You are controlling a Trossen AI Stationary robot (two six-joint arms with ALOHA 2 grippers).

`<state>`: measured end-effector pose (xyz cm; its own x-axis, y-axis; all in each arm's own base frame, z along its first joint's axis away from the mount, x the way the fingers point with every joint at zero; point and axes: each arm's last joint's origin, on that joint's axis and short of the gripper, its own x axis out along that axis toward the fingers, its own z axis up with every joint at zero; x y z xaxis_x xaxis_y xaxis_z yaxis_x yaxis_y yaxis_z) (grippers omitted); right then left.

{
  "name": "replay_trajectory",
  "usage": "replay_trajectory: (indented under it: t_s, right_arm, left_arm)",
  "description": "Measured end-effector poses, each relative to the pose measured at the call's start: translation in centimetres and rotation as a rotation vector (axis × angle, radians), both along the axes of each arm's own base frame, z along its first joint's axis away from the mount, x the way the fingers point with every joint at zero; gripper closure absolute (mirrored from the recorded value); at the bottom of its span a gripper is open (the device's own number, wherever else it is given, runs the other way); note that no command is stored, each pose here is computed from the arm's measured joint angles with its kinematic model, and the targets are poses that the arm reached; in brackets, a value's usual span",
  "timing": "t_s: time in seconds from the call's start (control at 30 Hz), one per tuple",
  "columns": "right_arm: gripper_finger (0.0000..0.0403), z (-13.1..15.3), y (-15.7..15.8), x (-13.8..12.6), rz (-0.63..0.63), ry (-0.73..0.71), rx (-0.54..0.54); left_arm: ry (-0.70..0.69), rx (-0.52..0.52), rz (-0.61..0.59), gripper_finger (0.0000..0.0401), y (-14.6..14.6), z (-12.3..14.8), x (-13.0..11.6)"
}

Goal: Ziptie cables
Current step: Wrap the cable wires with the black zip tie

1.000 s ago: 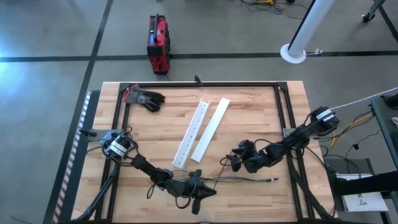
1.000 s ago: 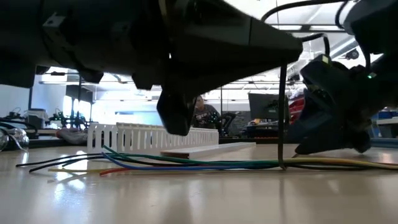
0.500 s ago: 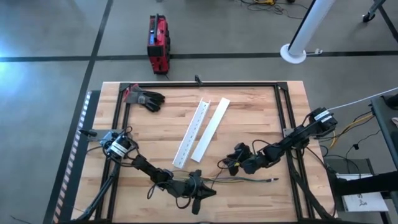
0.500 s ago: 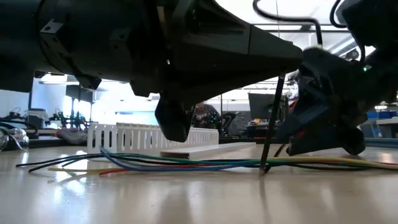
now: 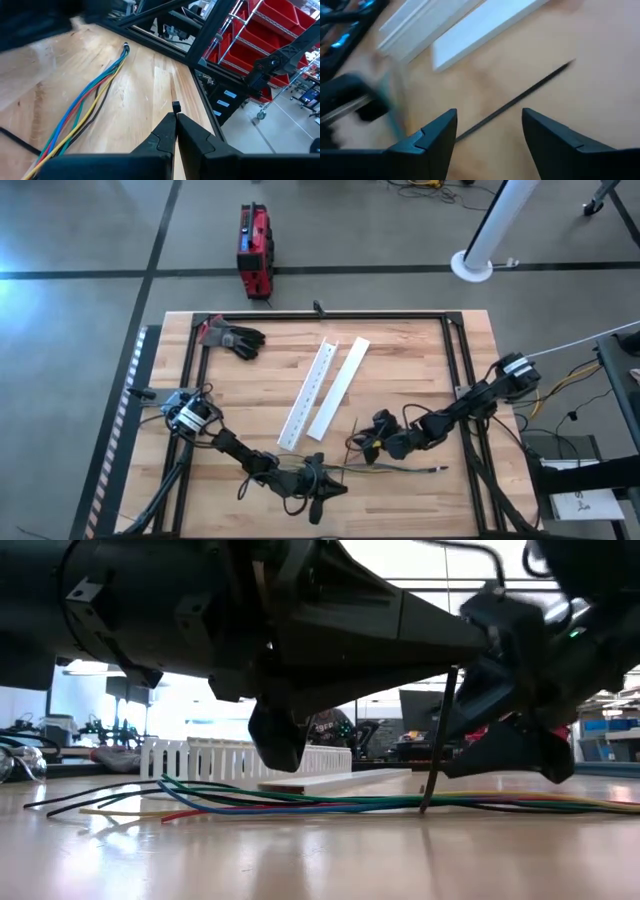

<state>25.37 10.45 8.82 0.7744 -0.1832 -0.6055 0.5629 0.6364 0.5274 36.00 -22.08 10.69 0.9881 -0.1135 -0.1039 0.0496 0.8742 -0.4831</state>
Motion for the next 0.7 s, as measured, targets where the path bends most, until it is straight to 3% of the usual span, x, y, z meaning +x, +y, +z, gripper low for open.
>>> replay_trajectory:
  t_s: [0.17, 0.3, 0.7]
  right_arm:
    - [0.0188, -0.9, -2.7, 0.6, -0.061, 0.067, -0.076]
    - [0.0193, -1.4, -4.3, 1.5, -0.014, 0.088, -0.089]
    - [0.0198, -1.6, -4.5, 1.9, 0.052, 0.076, -0.149]
  left_arm:
    - [-0.001, -0.001, -0.001, 0.0401, 0.0, 0.0, 0.0]
    - [0.002, 0.001, -0.002, 0.0401, 0.0, 0.0, 0.0]
    - [0.012, 0.008, -0.003, 0.0401, 0.0, -0.1, 0.0]
